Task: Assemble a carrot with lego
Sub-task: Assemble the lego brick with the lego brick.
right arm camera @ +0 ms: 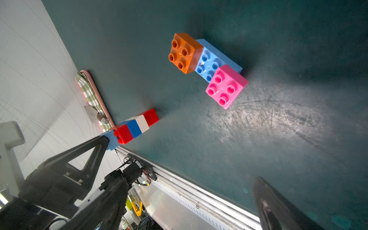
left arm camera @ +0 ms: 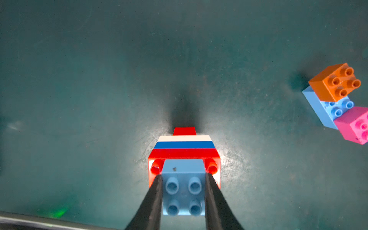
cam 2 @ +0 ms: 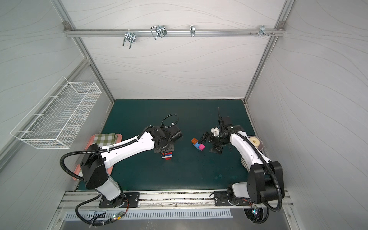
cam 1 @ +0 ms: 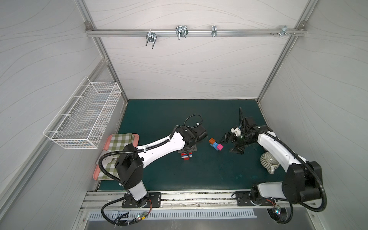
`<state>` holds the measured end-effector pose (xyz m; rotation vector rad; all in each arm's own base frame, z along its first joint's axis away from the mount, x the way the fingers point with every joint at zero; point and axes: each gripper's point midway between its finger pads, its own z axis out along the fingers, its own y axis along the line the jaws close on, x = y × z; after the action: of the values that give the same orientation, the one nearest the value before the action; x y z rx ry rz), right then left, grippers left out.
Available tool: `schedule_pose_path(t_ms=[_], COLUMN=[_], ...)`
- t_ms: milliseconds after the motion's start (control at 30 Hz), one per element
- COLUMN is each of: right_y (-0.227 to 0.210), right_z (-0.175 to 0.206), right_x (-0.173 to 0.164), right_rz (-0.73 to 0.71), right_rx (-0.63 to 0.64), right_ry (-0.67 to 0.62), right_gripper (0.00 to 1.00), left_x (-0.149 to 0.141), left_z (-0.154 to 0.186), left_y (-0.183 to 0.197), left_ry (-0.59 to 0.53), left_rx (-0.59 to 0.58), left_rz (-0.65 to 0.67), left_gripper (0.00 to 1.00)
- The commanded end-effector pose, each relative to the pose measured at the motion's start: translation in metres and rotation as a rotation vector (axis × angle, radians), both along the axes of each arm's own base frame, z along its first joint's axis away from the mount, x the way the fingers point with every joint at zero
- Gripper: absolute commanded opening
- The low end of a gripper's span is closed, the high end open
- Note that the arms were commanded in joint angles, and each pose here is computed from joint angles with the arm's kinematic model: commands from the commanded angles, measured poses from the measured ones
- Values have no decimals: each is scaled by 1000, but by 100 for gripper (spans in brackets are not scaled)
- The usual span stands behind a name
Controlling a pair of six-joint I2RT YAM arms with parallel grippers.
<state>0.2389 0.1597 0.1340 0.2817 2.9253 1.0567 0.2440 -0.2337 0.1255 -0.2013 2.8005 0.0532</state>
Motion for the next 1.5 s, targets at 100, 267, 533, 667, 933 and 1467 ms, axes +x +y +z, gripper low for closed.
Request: schedule_pose_path(t_ms=[100, 267, 533, 667, 933, 1467], right_y=[-2, -2, -2, -3, -4, -4], right_z=[3, 4, 4, 3, 4, 7], right_x=[2, 3, 3, 2, 3, 6], right_rz=[4, 3, 2, 1, 0, -6], right_rx=[-12, -12, -13, -16, -19, -26], right_ry=[4, 4, 6, 9, 5, -4], right_gripper=[99, 99, 99, 99, 99, 99], left_x=[-11, -12, -14, -16, -15, -7], left_z=[-15, -19, -26, -31, -26, -4], left_y=[-1, 0, 1, 0, 0, -1], left_ry=[50, 63, 109, 135, 123, 50], left_rx=[-10, 9, 64, 77, 67, 32], left_rz=[11, 0, -28, -38, -36, -38], left_gripper=[0, 0, 0, 0, 0, 34])
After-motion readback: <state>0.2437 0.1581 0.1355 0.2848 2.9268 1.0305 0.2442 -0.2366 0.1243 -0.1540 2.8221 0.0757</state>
